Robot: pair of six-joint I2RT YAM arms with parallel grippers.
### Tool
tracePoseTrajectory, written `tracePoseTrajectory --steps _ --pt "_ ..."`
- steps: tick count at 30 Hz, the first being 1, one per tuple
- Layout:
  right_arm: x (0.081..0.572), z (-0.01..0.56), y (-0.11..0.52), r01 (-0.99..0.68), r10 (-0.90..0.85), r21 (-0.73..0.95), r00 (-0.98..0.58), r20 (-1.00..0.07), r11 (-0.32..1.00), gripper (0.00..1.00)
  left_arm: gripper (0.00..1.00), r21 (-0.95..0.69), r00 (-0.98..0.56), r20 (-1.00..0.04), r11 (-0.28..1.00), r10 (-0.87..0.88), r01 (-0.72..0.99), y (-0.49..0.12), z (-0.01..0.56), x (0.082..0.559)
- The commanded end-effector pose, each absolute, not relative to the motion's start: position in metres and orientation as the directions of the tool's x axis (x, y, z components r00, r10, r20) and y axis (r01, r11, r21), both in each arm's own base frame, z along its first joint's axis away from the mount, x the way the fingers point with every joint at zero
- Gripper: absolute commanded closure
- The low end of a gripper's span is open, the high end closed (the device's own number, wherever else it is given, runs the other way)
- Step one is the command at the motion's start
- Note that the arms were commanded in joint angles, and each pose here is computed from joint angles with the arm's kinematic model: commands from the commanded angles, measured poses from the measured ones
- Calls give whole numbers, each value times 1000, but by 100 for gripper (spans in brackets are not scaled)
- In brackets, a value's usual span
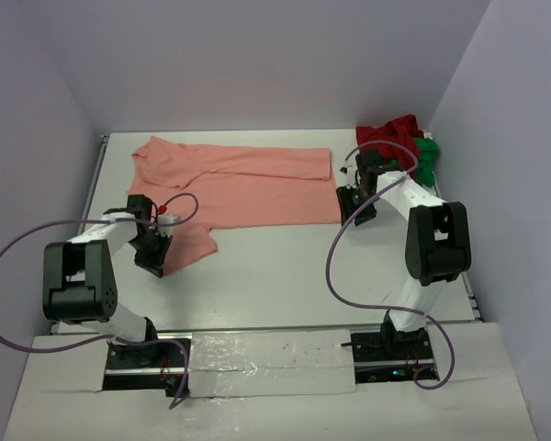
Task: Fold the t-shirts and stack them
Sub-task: Fold the tshirt
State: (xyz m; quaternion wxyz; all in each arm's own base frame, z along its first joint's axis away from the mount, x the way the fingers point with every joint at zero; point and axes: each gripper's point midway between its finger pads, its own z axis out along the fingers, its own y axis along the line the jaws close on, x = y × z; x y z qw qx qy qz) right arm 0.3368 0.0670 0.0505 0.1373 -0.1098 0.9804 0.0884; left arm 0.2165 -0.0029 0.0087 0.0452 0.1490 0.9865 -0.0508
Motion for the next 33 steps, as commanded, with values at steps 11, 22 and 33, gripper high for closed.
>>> tracePoseTrajectory --steps 11,22,33 --pt "391 58 84 -209 -126 137 -883 -453 968 47 100 -76 -938 -179 946 298 315 -8 16 228" --pt "377 36 79 -168 -108 128 -919 -379 978 49 100 -78 -935 -191 945 299 318 -9 22 230" --pt "374 37 82 -171 -100 149 -912 -397 974 53 100 -70 -934 -198 946 298 316 -8 23 230"
